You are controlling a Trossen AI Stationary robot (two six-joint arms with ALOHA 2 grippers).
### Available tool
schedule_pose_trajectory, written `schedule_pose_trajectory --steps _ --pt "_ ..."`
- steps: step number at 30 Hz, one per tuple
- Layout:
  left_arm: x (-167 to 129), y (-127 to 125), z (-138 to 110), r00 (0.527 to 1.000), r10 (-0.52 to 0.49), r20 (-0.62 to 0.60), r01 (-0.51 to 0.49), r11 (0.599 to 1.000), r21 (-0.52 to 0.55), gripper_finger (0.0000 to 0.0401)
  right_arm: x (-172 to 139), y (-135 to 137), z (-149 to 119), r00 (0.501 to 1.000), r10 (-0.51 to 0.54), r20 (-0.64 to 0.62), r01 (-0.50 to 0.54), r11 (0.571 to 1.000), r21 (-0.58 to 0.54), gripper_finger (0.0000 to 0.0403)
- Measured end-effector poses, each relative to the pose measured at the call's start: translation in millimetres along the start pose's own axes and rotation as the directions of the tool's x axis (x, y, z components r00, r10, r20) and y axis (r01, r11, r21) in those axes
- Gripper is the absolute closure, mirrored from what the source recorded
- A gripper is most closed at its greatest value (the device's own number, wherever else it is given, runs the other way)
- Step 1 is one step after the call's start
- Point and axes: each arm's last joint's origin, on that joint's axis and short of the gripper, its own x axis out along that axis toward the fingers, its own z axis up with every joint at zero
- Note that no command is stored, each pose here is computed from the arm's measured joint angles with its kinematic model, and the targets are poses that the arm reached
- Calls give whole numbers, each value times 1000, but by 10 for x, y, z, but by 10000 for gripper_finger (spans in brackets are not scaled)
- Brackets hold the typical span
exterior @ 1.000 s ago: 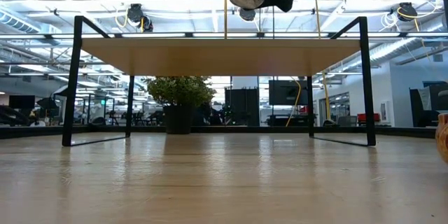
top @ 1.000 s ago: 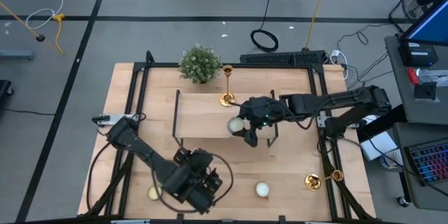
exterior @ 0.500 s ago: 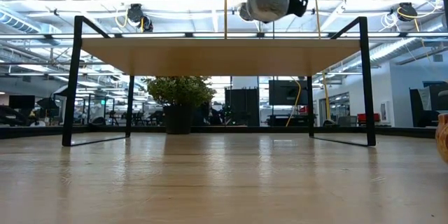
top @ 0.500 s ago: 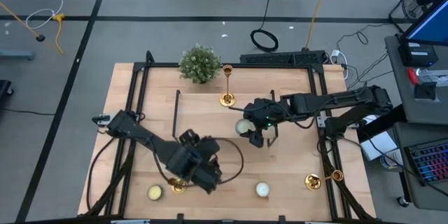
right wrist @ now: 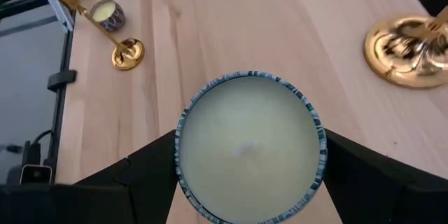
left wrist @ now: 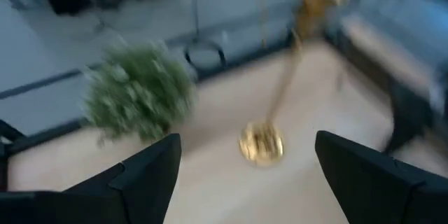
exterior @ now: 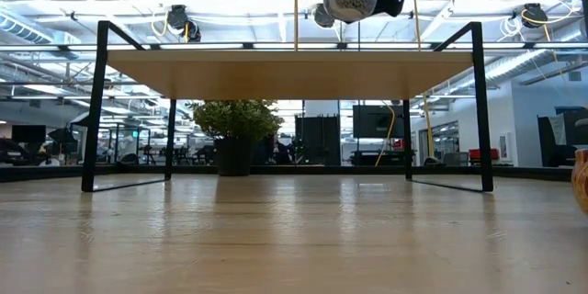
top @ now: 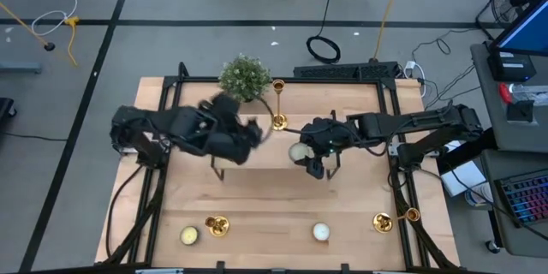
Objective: Stock candles and holders on shelf
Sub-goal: Put the blue scented candle on the shelf
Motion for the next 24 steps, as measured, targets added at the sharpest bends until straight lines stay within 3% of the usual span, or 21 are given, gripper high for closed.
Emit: schedule_pose_trajectory --steps 4,7,10,13,18,24 --pt "-88 107 108 981 52 186 -36 995 -89 85 0 14 41 999 13 43 -13 1000 1 108" --pt "-154 113 96 968 55 244 -50 998 -25 118 -2 27 78 996 26 81 -26 1000 1 108" --pt "-227 44 -10 980 4 200 -40 983 178 152 -5 36 100 994 35 104 -34 999 -7 108" --pt "-297 -61 -180 995 -69 73 39 936 349 179 -5 39 107 993 39 111 -37 999 -21 108" --pt "-469 -145 -380 990 -142 11 128 920 370 217 -5 42 117 992 42 121 -38 999 -33 108" --pt "-419 -169 -732 994 -107 21 94 942 323 260 119 38 123 993 36 115 -30 998 -53 108"
